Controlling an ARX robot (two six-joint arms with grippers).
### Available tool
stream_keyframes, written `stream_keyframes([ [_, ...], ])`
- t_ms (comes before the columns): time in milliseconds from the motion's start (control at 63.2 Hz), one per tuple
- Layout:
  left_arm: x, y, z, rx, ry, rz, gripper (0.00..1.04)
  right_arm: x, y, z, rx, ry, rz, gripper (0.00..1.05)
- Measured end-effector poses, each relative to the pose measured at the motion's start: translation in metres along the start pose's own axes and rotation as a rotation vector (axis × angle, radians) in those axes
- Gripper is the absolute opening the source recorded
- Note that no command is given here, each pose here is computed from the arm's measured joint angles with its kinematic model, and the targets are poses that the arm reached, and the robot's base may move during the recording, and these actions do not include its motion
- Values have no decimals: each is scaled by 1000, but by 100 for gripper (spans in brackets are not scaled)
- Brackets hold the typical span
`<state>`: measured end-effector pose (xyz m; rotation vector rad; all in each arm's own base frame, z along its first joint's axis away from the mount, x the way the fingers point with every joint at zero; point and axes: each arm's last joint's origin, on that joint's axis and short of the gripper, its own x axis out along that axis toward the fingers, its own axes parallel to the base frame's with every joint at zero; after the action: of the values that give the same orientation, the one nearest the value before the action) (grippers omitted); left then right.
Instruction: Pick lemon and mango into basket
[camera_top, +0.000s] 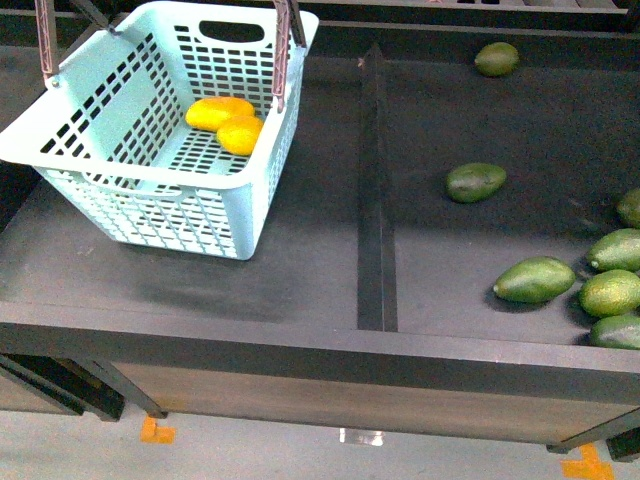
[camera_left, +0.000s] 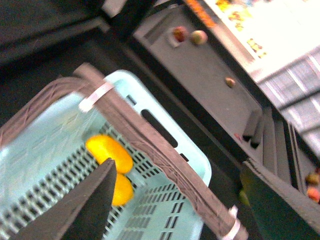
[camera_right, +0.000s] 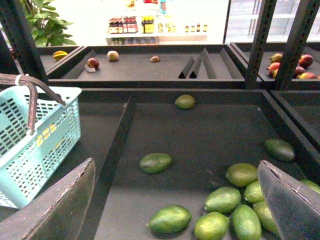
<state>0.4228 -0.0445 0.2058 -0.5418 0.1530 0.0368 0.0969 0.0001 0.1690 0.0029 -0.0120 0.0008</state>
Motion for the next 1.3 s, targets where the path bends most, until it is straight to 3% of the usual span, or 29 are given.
stream_keyframes([
  [63, -33, 9, -3, 262, -111, -58, 54, 0, 0, 0, 0, 0, 0, 96],
  [127, -60, 16, -1, 382, -170, -66, 42, 0, 0, 0, 0, 0, 0, 96],
  [317, -120, 43, -20, 508, -145, -38, 3, 0, 0, 0, 0, 0, 0, 96],
  [681, -198, 70, -32, 527, -146, -38, 4, 0, 0, 0, 0, 0, 0, 96],
  [792, -217, 78, -45, 527, -135, -35, 4, 0, 0, 0, 0, 0, -1, 96],
  [1298, -267, 80, -50, 530, -142, -37, 4, 0, 0, 0, 0, 0, 0, 96],
])
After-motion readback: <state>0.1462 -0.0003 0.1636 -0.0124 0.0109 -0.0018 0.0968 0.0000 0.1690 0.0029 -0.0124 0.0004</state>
